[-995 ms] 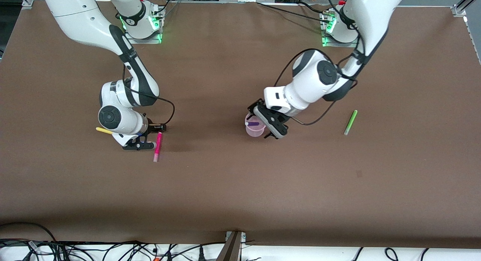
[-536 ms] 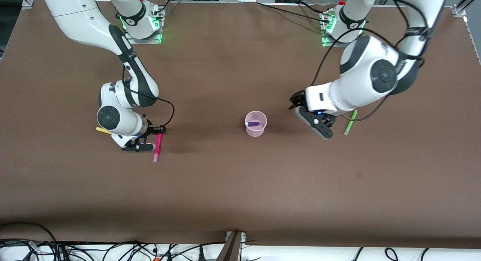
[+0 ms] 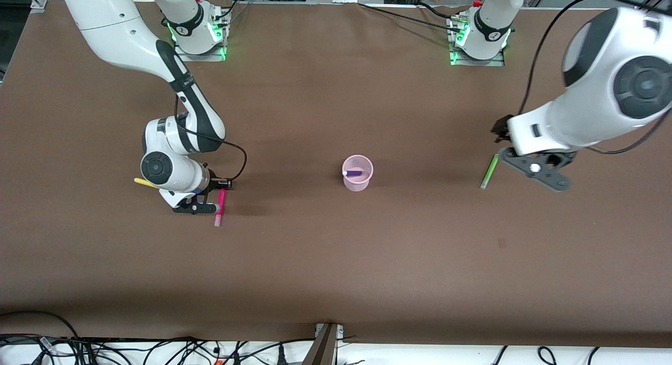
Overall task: Organize pens into pink holder with both arms
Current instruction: 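Return the left gripper to rest while the right gripper lifts the marker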
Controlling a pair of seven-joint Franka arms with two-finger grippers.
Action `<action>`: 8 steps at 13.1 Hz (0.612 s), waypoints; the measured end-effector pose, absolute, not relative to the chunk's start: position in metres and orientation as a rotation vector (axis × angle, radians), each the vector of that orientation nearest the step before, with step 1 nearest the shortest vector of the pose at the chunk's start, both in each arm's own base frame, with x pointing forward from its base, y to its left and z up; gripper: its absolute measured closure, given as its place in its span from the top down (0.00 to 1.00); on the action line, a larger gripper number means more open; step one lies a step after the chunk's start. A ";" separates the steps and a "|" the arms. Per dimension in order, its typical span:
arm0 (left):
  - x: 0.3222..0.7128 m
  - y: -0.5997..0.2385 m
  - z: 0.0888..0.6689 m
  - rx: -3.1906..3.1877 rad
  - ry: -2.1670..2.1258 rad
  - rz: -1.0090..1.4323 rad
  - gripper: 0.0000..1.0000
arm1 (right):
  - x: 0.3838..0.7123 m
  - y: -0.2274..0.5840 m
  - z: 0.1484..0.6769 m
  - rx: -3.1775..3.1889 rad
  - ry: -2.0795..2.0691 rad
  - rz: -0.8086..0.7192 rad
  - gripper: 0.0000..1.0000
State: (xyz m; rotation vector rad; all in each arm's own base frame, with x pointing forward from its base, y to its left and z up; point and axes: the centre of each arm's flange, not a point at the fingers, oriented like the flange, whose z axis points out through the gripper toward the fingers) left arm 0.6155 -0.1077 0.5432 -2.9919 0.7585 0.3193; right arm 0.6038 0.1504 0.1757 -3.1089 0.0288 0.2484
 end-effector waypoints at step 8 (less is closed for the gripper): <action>0.602 -0.020 0.631 -3.101 0.165 -0.036 1.00 | 0.613 0.156 0.188 -3.107 0.118 0.311 0.18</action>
